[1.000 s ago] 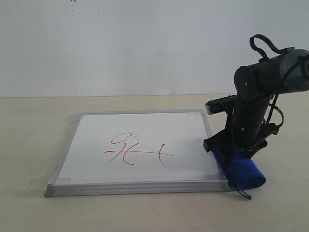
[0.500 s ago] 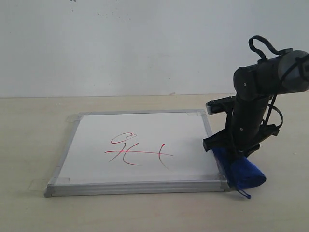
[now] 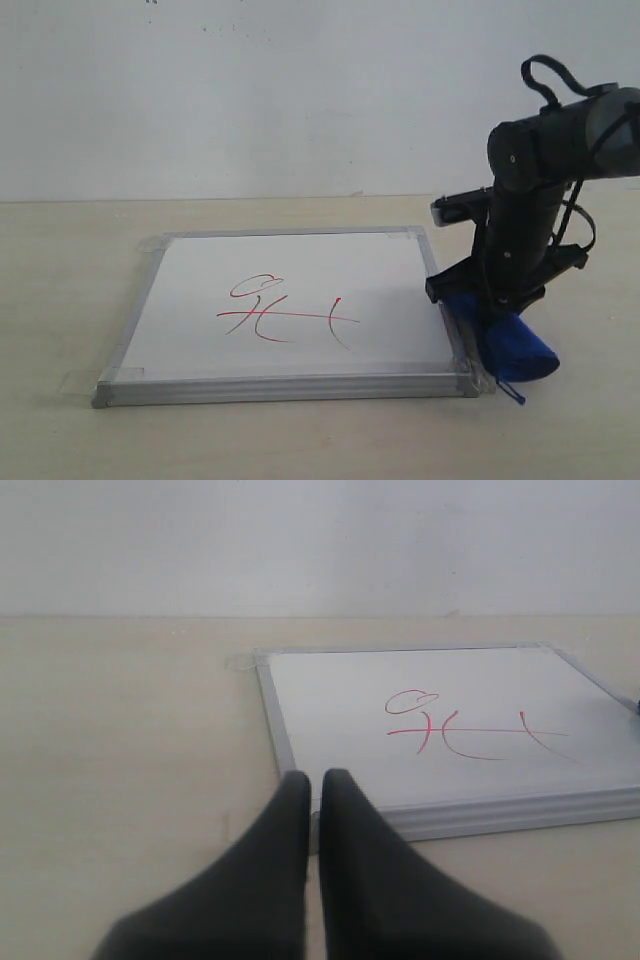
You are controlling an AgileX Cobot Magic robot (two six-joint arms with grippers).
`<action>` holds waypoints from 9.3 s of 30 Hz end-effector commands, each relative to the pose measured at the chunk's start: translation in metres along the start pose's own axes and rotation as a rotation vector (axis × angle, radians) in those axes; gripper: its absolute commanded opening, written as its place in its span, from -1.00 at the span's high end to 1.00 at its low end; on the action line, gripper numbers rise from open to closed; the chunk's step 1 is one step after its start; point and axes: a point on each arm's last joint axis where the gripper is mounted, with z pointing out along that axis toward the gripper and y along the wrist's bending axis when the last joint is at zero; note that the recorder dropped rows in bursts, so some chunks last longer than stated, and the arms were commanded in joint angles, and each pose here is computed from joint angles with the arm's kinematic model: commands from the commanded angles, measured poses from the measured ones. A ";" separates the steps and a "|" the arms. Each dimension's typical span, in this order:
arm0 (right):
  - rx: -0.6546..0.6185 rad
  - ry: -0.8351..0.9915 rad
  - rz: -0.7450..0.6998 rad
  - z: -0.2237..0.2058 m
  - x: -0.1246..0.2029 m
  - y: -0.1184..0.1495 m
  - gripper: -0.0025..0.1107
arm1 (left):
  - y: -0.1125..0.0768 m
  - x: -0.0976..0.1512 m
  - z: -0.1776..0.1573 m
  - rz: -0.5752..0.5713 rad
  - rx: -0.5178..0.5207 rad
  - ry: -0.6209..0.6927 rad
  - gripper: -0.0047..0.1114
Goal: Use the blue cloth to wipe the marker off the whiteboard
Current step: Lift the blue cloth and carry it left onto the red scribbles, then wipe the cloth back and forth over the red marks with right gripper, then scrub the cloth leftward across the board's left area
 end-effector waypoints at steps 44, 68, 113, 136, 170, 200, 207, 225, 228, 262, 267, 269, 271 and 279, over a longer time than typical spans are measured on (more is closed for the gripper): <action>-0.218 0.150 -0.868 0.023 -0.008 0.208 0.96 | 0.000 0.001 0.000 0.005 -0.001 -0.003 0.85; -0.114 0.044 -0.302 0.036 -0.060 0.102 0.96 | 0.000 0.001 0.000 0.005 -0.001 -0.003 0.85; 0.104 -0.239 -0.315 0.011 -0.088 0.120 0.96 | 0.000 0.001 0.000 0.005 -0.001 -0.003 0.85; 0.087 -0.172 -0.291 0.013 -0.084 0.113 0.96 | 0.000 0.001 0.000 0.005 -0.001 -0.003 0.85; 0.191 -0.136 -0.529 0.031 -0.068 0.160 0.96 | 0.000 0.001 0.000 0.005 -0.001 -0.003 0.85; 0.085 -0.264 -0.321 0.028 -0.068 0.188 0.96 | 0.000 0.001 0.000 0.005 -0.001 -0.003 0.85; -0.172 -0.325 -0.491 0.024 -0.063 0.224 0.96 | 0.000 0.001 0.000 0.005 -0.001 -0.003 0.85; 0.094 -0.237 -0.404 0.027 -0.061 0.198 0.96 | 0.000 0.001 0.000 0.005 -0.001 -0.003 0.85; 0.239 -0.228 -0.388 0.025 -0.063 0.185 0.96 | 0.000 0.001 0.000 0.005 -0.001 -0.003 0.85; -0.002 -0.365 -0.367 0.024 -0.068 0.212 0.96 | 0.000 0.001 0.000 0.005 -0.001 -0.003 0.85; -0.249 -0.459 -0.519 0.015 -0.059 0.256 0.96 | 0.000 0.001 0.000 0.005 -0.001 -0.003 0.85; -0.305 -0.500 -0.595 0.010 -0.052 0.274 0.96 | 0.000 0.001 0.000 0.005 -0.001 -0.003 0.85; -0.315 -0.518 -0.662 0.008 -0.046 0.286 0.96 | 0.000 0.001 0.000 0.005 -0.001 -0.003 0.85; -0.191 -0.468 -0.529 0.015 -0.057 0.258 0.96 | 0.000 0.001 0.000 0.005 -0.001 -0.003 0.85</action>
